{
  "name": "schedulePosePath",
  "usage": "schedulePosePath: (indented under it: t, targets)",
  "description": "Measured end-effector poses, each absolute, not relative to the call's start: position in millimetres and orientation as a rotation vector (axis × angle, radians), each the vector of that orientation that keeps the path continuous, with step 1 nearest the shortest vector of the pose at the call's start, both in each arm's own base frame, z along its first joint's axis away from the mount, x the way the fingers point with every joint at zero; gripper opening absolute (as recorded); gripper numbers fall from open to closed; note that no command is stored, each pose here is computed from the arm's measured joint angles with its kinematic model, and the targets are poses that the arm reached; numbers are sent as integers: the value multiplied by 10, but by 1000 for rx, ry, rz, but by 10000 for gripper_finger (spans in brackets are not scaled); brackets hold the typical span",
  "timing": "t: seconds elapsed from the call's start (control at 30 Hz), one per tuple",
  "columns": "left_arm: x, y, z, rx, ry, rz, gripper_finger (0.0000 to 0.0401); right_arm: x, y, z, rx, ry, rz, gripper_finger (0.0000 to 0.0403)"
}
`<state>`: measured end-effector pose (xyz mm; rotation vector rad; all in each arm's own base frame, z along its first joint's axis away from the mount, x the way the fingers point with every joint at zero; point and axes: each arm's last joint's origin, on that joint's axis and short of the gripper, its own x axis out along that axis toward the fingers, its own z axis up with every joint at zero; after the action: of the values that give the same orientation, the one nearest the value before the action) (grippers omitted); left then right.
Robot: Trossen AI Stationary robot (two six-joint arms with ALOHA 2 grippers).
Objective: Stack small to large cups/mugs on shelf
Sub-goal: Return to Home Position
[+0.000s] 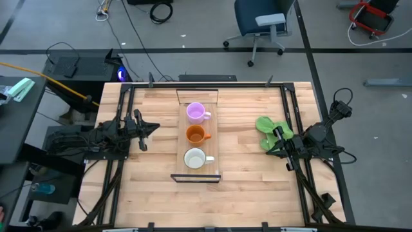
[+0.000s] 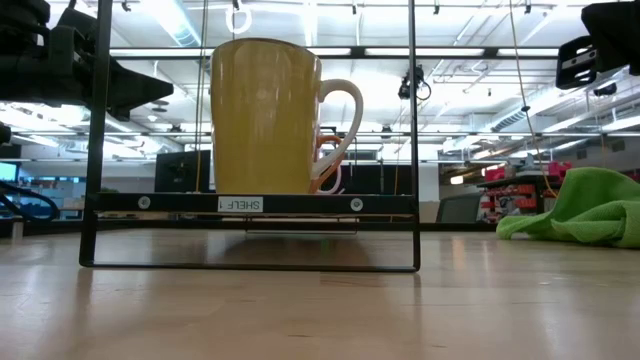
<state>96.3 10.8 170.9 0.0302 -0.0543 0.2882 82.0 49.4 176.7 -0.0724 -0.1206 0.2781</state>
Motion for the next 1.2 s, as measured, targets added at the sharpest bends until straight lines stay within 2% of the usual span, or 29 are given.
schedulePosePath:
  t: [1.2]
  targets:
    - [963, 108, 1710, 30, -55, 289, 29, 820, 494, 1767, -72, -121, 278, 13]
